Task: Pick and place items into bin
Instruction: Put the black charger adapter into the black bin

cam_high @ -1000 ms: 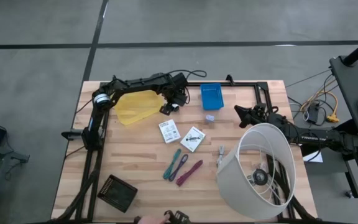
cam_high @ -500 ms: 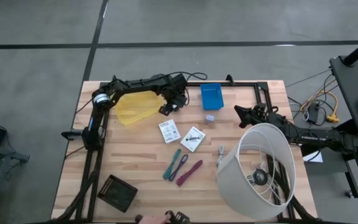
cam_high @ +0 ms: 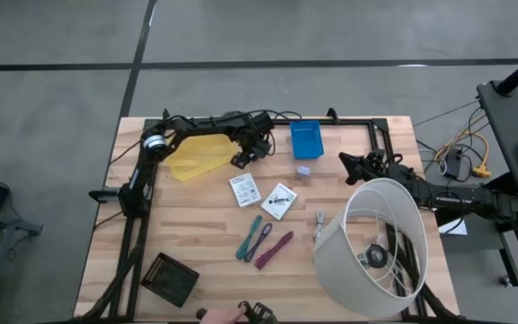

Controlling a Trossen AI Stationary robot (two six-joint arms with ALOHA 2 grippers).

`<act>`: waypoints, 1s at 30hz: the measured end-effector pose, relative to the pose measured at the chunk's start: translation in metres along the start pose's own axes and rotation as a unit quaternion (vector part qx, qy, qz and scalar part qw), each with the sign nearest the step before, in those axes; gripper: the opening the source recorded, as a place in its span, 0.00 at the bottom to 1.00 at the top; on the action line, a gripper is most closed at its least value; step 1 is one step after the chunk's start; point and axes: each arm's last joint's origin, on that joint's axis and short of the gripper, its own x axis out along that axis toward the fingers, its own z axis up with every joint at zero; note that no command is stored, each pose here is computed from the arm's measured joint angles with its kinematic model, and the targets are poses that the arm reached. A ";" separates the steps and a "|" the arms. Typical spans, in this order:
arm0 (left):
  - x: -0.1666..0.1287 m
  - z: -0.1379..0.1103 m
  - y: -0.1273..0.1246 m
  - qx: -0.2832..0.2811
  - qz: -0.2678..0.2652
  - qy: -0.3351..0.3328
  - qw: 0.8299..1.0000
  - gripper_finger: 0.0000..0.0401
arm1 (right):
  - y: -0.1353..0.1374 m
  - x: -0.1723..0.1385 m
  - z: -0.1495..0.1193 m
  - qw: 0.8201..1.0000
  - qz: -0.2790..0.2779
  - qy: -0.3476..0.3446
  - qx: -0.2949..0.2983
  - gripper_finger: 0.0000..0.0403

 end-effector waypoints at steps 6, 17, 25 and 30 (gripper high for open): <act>0.001 0.000 0.000 0.006 -0.002 -0.006 1.000 0.62 | 0.000 0.000 0.000 1.000 0.000 0.000 0.000 0.07; 0.001 0.001 0.000 0.012 -0.002 -0.014 1.000 0.41 | 0.000 0.000 0.000 1.000 0.000 0.000 0.000 0.07; 0.001 0.004 0.005 0.010 0.023 -0.030 0.999 0.33 | 0.000 0.000 0.000 1.000 0.000 0.000 0.000 0.07; 0.001 0.004 0.005 0.010 0.024 -0.031 0.999 0.32 | 0.000 0.000 0.000 1.000 0.000 0.000 0.000 0.07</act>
